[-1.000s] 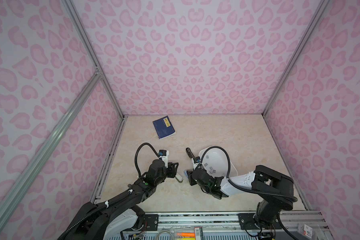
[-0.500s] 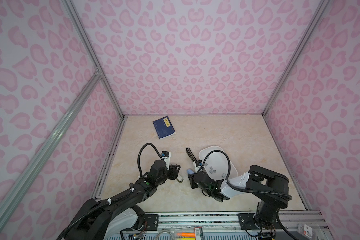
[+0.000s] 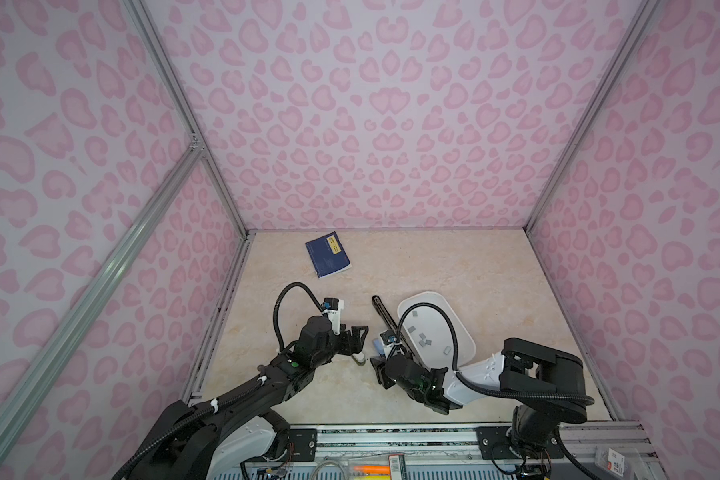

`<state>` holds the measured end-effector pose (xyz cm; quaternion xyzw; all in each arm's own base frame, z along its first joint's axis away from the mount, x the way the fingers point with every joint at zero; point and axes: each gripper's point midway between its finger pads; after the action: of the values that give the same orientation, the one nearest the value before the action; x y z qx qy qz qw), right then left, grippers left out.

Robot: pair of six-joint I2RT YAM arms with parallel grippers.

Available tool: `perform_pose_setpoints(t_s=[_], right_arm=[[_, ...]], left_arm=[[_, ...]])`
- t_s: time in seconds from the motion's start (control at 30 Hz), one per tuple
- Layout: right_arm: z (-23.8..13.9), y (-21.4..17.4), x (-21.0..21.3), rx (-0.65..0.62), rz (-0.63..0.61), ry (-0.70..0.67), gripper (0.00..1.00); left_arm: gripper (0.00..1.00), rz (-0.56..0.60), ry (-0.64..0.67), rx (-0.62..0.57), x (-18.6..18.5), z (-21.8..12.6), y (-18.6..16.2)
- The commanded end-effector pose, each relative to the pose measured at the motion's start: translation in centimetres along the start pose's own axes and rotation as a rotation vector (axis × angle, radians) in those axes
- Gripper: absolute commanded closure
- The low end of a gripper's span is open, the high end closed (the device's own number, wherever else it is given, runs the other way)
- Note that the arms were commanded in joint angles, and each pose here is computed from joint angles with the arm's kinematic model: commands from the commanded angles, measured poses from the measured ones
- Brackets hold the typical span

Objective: Load the staples into the stapler

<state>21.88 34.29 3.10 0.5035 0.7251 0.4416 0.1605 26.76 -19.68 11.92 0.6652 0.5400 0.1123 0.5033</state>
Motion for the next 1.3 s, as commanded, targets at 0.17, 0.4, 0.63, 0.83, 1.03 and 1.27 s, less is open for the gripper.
perform_pose_setpoints(t_s=[0.17,0.4,0.63,0.83,1.03,1.27], right_arm=[[1.2,-0.5,-1.2,0.001,-0.073,-0.069,0.39],[1.7,-0.4,-1.3,-0.004,-0.067,-0.052,0.55],[4.4,0.7,-0.1,0.003,-0.079,-0.038,0.73],[7.5,2.6,0.8,0.015,-0.081,-0.073,0.76],[9.6,5.0,1.7,0.031,-0.06,-0.073,0.8],[9.0,7.4,4.0,0.024,-0.085,-0.077,0.81]], left_arm=[[0.1,-0.241,0.118,-0.034,1.6,-2.0,0.9],[0.1,-0.229,0.102,-0.091,1.4,-3.9,1.9],[0.05,-0.238,0.161,-0.093,3.0,-4.9,1.5],[0.02,-0.296,0.2,-0.138,5.3,-6.0,1.9],[0.02,-0.315,0.27,-0.166,7.1,-7.4,2.1],[0.03,-0.333,0.368,-0.21,9.1,-9.6,2.0]])
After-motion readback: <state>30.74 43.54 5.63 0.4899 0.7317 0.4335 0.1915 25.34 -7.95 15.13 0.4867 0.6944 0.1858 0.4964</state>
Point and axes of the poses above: each gripper's point midway between its finger pads, its own z axis out along the fingers, its own x axis along the line the jaws close on, y = z × x, and after that the axes turned 7 degrees about z, right-handed
